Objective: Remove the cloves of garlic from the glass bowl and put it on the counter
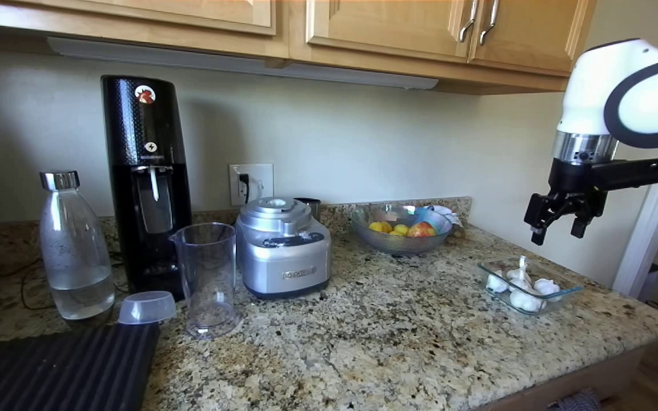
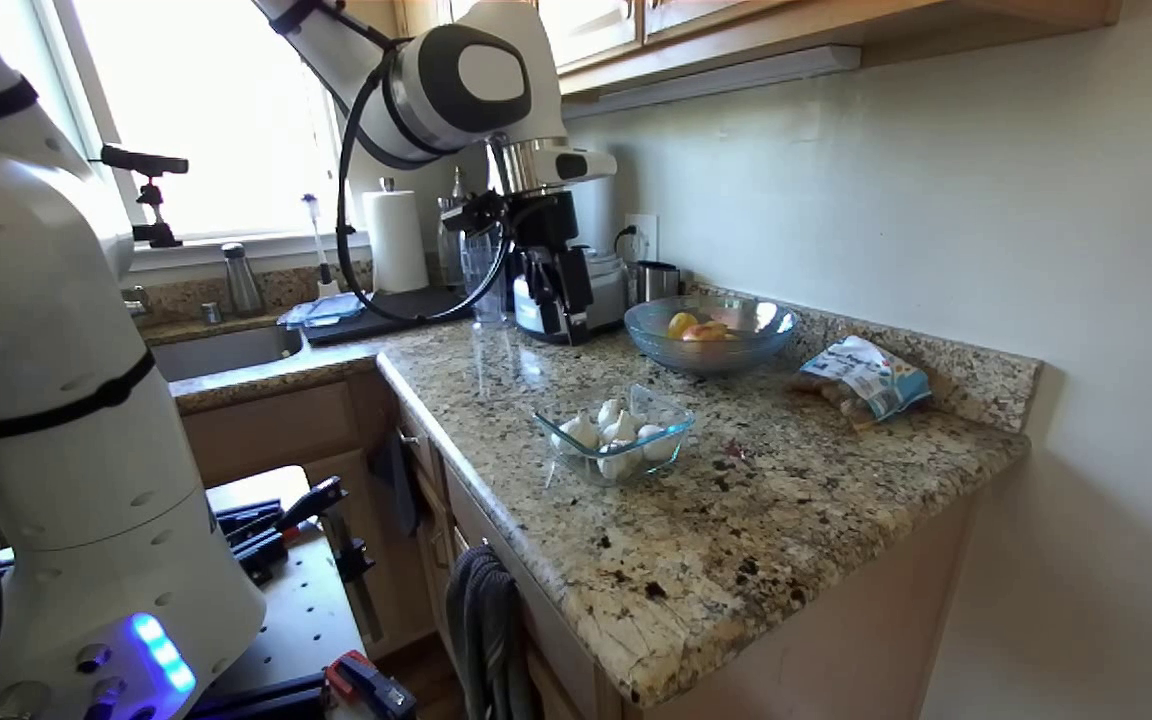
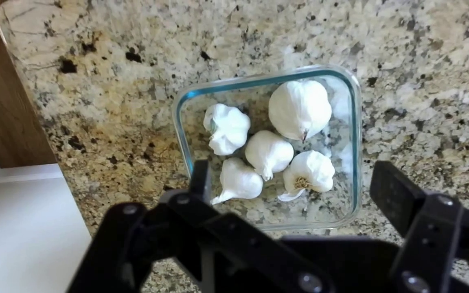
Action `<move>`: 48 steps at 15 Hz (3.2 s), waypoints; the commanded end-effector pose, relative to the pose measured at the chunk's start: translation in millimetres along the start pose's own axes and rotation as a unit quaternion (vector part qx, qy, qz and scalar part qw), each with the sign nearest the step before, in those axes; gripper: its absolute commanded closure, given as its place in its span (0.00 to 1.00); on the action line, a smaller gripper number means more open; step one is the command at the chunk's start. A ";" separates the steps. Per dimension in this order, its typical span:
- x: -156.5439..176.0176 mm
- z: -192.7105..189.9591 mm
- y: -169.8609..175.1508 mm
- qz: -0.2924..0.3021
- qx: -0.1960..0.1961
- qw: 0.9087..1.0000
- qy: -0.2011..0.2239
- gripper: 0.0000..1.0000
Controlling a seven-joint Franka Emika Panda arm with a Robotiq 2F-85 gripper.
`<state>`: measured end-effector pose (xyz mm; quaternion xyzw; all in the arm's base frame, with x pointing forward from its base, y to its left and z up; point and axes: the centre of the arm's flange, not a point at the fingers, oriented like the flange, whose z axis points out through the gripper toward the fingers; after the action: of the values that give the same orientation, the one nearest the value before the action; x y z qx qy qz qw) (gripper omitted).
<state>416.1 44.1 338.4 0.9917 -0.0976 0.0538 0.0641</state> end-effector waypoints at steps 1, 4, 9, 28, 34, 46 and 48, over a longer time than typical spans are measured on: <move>0.0 0.0 0.0 0.001 0.000 1.000 0.000 0.00; 0.0 0.0 0.0 0.002 0.000 1.000 0.000 0.00; 10.2 26.7 -1.1 0.025 -0.019 0.999 0.006 0.00; 53.3 122.8 5.9 0.117 0.001 0.993 -0.010 0.00; 67.6 138.7 0.8 0.112 0.004 0.994 -0.003 0.07; 65.6 127.1 6.6 0.120 -0.006 0.993 -0.020 0.86; 63.6 119.0 9.2 0.116 -0.010 0.993 -0.015 0.87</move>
<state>499.2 7.3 216.6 0.9741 -0.2132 0.0483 0.0573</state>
